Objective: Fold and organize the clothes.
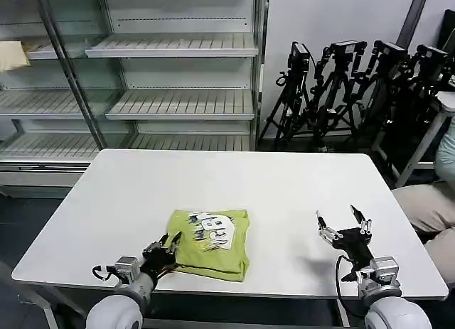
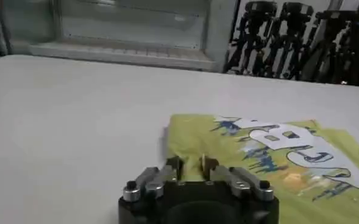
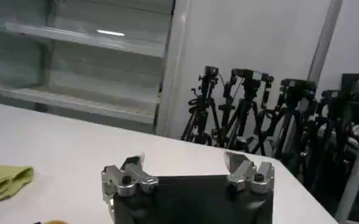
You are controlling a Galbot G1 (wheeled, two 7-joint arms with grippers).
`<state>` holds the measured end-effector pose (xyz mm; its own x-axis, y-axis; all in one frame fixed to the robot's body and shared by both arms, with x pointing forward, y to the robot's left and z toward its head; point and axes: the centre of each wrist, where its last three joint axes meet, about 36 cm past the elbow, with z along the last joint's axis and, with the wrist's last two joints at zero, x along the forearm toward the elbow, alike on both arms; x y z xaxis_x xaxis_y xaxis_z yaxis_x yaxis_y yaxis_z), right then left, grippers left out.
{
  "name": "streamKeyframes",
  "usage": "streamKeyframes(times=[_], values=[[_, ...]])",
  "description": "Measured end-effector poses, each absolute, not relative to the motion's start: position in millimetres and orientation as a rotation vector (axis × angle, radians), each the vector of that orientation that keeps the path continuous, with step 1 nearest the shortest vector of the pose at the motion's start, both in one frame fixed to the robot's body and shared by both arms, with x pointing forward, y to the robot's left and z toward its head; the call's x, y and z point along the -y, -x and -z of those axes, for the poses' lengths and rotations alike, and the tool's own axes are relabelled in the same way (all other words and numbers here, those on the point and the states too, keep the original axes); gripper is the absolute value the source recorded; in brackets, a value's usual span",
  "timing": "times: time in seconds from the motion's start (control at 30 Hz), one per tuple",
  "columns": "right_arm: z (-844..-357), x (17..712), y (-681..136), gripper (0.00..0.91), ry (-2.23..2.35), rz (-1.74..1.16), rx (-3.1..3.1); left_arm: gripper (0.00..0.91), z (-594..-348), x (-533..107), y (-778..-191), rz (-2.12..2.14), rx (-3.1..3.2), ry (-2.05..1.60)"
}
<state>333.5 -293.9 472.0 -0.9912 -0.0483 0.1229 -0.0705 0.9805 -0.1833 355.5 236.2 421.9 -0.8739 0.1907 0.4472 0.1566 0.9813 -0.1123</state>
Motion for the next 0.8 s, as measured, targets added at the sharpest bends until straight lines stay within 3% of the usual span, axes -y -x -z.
streamKeyframes(times=[0.27,0.47,0.6,0.8], values=[[-473,294,-332,0.907,-0.098,-0.293,3.003,0.010,-419,-245,-356,-0.057,2.668,0.254],[-475,293,-330,0.907,-0.107,-0.294,3.007,0.010,-433,-293,-359,0.095,2.718,0.192],[-476,291,-331,0.907,-0.115,-0.288,3.013,0.010,-457,-353,-361,0.267,2.748,0.114],[-475,290,-330,0.907,-0.121,-0.280,3.014,0.010,-521,-427,-359,0.555,2.773,0.015]])
